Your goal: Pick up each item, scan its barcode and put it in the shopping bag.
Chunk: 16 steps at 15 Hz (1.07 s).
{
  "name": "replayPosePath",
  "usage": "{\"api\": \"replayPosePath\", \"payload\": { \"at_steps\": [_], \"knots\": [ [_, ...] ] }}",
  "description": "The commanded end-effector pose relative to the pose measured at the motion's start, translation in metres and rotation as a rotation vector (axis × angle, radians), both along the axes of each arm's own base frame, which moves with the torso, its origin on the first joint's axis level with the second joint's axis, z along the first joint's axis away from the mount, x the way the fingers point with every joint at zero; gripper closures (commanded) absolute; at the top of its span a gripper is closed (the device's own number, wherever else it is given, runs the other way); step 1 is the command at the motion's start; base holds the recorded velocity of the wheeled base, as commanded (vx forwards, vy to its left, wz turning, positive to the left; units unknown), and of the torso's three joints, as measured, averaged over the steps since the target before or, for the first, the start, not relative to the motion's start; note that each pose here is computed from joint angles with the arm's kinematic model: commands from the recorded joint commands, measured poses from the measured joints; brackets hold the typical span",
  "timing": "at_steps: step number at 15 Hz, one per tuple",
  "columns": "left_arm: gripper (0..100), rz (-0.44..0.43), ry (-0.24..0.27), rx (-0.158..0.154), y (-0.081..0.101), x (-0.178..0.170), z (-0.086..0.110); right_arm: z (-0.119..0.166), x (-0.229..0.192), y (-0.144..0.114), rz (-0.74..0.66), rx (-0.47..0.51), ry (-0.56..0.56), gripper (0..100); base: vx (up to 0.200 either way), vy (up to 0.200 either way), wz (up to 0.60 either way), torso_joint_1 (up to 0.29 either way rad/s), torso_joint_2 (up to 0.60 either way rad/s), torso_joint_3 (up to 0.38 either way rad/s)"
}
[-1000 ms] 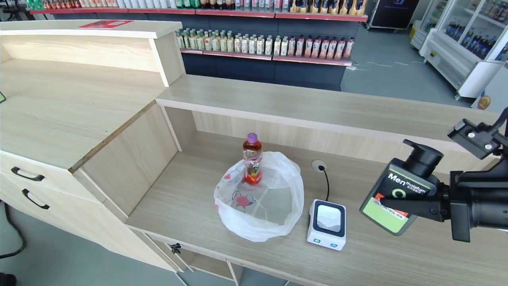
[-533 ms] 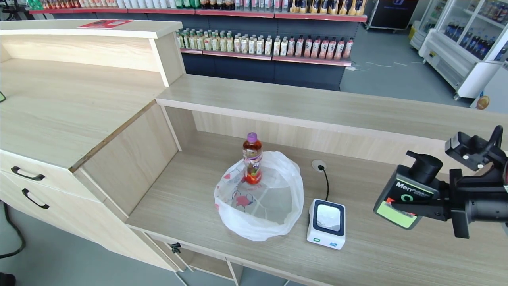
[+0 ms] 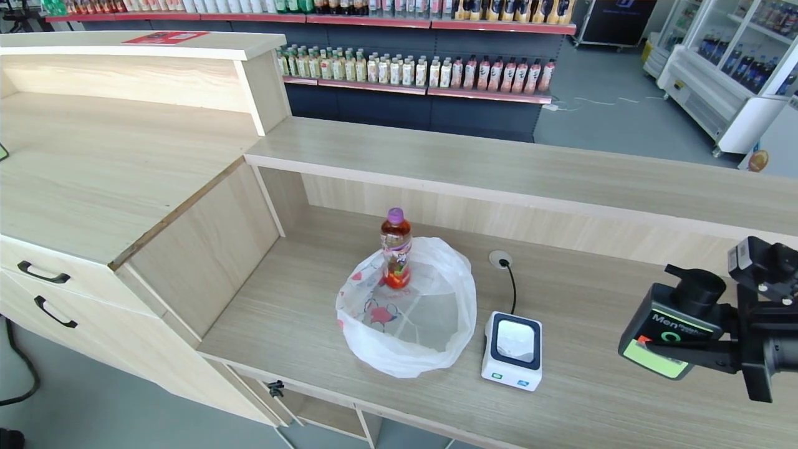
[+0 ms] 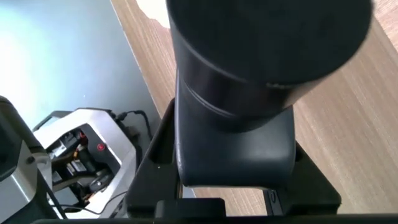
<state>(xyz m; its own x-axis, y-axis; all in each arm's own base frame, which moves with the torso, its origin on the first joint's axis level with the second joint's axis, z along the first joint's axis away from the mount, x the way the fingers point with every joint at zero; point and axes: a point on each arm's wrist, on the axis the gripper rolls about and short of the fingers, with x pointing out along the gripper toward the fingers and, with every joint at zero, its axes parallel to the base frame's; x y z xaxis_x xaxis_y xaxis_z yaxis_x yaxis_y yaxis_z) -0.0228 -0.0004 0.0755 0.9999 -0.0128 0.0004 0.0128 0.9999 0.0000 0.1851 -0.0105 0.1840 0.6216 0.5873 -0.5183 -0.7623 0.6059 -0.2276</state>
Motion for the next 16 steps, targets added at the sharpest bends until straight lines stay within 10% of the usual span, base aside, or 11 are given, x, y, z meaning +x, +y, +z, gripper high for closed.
{"api": "replayPosePath", "payload": {
  "at_steps": [1, 16],
  "knots": [
    [0, 0.000, 0.000, 0.000, 0.000, 0.000, 0.000, 0.002, -0.002, -0.002, -0.008, -0.001, -0.016, 100, 0.000, 0.000, 0.00, 0.000, 0.00, 0.000],
    [0, 0.000, 0.002, 0.000, 0.000, 0.000, 0.000, -0.028, 0.056, -0.011, -0.097, 0.348, 0.392, 100, 0.000, 0.000, 0.12, -0.001, 0.00, 0.000]
  ]
}}
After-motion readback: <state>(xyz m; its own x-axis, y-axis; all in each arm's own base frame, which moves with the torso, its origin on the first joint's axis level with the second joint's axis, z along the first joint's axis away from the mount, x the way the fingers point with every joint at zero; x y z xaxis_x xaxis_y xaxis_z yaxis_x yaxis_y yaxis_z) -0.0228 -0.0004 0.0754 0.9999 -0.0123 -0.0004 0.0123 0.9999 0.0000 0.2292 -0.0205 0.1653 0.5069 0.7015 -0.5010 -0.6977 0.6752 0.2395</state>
